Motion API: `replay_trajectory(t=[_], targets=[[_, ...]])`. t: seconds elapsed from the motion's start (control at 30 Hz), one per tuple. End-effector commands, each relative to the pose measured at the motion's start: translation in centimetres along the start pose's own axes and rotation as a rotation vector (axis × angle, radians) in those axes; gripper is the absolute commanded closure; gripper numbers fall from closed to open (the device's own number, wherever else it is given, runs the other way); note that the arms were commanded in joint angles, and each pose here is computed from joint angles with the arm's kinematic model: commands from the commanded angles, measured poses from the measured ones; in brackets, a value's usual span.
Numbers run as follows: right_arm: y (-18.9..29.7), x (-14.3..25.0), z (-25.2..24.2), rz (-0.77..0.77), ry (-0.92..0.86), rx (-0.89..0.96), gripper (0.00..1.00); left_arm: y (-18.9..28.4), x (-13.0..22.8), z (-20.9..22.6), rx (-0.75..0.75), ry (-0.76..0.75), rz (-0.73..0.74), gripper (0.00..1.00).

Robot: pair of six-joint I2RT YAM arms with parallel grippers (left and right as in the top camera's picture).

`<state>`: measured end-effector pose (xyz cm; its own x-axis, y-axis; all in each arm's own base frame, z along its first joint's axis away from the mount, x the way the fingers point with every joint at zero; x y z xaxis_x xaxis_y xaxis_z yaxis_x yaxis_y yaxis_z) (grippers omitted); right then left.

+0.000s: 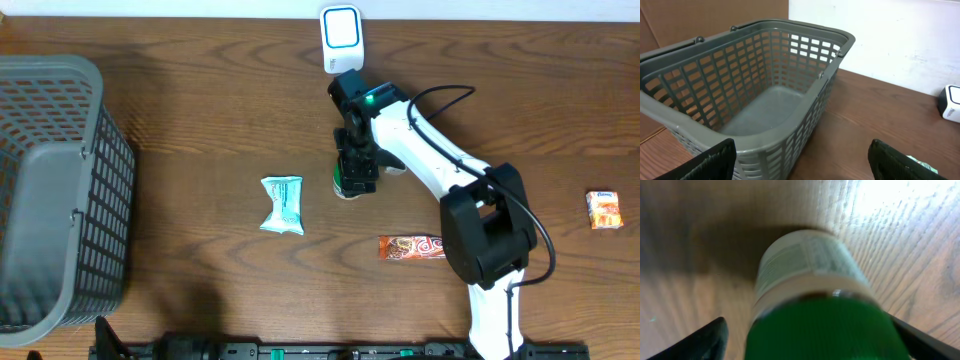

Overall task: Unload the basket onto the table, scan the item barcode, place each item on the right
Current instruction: 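Grasp the green-capped bottle with the right gripper and lift it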

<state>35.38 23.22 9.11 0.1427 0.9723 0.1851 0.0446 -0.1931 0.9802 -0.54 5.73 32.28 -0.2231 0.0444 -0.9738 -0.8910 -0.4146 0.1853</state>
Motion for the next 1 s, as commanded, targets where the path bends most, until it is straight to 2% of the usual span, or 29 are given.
replay_trajectory(t=[0.0, 0.07, 0.17, 0.3, 0.47, 0.73, 0.77, 0.8, 0.83, 0.87, 0.9, 0.97], targets=[[-0.5, -0.3, -0.4, -0.026, 0.005, 0.028, 0.19, 0.0, -0.1, 0.0, -0.002, 0.003, 0.0, 0.16], [-0.3, -0.3, -0.4, -0.031, 0.061, 0.022, 0.23, 0.0, -0.1, 0.0, -0.002, 0.003, 0.0, 0.16], [-0.2, -0.7, -0.1, -0.031, 0.215, 0.024, 0.38, 0.0, -0.1, 0.0, -0.002, 0.003, 0.0, 0.16], [0.1, -2.2, -0.7, -0.057, 0.427, 0.09, 0.5, 0.0, -0.1, 0.0, -0.002, 0.003, 0.0, 0.15], [0.4, -3.8, -0.5, -0.064, 0.739, 0.133, 0.53, 0.0, -0.1, 0.0, -0.002, 0.003, 0.0, 0.15], [1.0, -5.0, 2.1, -0.022, 1.56, 0.073, 0.5, 0.0, -0.1, 0.0, -0.002, 0.003, 0.0, 0.15], [1.0, -5.1, 2.2, -0.019, 1.663, 0.073, 0.48, 0.0, -0.1, 0.0, -0.002, 0.003, 0.0, 0.15], [1.0, -5.2, 2.2, -0.015, 1.771, 0.078, 0.42, 0.0, -0.1, 0.0, -0.002, 0.003, 0.0, 0.16], [1.0, -5.2, 2.1, -0.008, 1.855, 0.088, 0.3, 0.0, -0.1, 0.0, -0.002, 0.003, 0.0, 0.16], [1.2, -5.3, 1.9, 0.001, 1.921, 0.102, 0.13, 0.0, -0.1, 0.0, -0.003, 0.003, 0.0, 0.16], [1.4, -5.4, 1.7, 0.007, 1.94, 0.113, 0.01, 0.0, -0.1, 0.0, -0.003, 0.003, 0.0, 0.16], [2.0, -5.5, 1.5, 0.006, 1.941, 0.136, 0.01, 0.0, 0.0, 0.0, -0.003, 0.003, 0.0, 0.16]])
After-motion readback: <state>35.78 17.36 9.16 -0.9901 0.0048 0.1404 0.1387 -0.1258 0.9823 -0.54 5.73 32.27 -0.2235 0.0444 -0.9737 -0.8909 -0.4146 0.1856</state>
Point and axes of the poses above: each gripper's point midway between its finger pads, its own y axis back along the fingers, its own z axis along the line the jaws close on, x = y × z, the point moved 5 cm from there along y, back along the fingers, and after that the axes turned 12 degrees about -y, right-handed, at the moved point
